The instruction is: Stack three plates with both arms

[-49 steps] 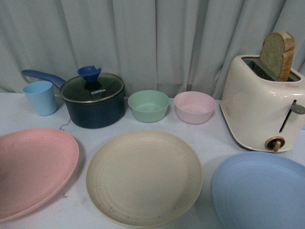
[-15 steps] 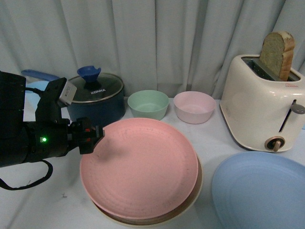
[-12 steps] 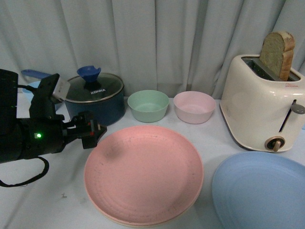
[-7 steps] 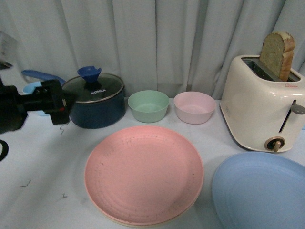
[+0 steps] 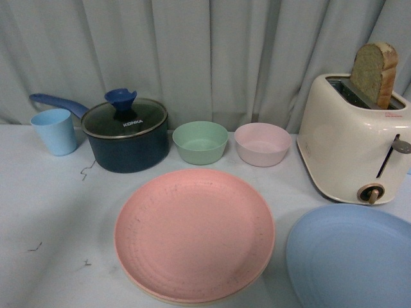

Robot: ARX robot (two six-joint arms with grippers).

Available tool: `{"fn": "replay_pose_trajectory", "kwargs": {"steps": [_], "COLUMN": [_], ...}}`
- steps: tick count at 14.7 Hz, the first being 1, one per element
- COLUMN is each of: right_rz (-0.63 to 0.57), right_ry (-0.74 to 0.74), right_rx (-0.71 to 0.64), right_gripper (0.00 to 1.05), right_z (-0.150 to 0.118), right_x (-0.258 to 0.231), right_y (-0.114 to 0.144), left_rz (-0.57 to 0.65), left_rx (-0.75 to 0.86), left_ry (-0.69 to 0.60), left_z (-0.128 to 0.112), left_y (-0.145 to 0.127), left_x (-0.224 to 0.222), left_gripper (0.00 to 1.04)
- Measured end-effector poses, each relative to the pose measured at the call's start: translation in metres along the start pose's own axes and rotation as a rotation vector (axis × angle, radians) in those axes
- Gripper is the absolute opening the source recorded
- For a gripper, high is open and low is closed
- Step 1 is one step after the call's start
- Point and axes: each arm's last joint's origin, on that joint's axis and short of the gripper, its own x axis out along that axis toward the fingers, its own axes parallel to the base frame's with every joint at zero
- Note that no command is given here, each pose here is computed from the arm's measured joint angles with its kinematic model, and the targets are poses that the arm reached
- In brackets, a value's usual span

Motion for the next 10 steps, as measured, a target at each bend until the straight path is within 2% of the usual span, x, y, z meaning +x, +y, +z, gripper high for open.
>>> {"fn": "replay_pose_trajectory", "kwargs": {"steps": [1,3,10], "right_rz": [0.000,0.000,0.000], "right_ry": [0.000,0.000,0.000], "right_rx": [0.000,0.000,0.000], "right_gripper": [0.98,0.98,0.98], "right_z": [0.000,0.000,0.000], "right_x": [0.000,0.000,0.000], "right_y": [0.000,0.000,0.000], "left_rz": [0.003,0.000,0.002], "left_rx": [0.000,0.000,0.000], "left_ry": [-0.037,-0.008,-0.024], "left_z": [0.007,0.002,0.004], "left_y": [0.000,0.000,0.000], "left_x": [-0.010,-0.026,-0.064], "left_gripper": [0.02,0.02,0.02]}}
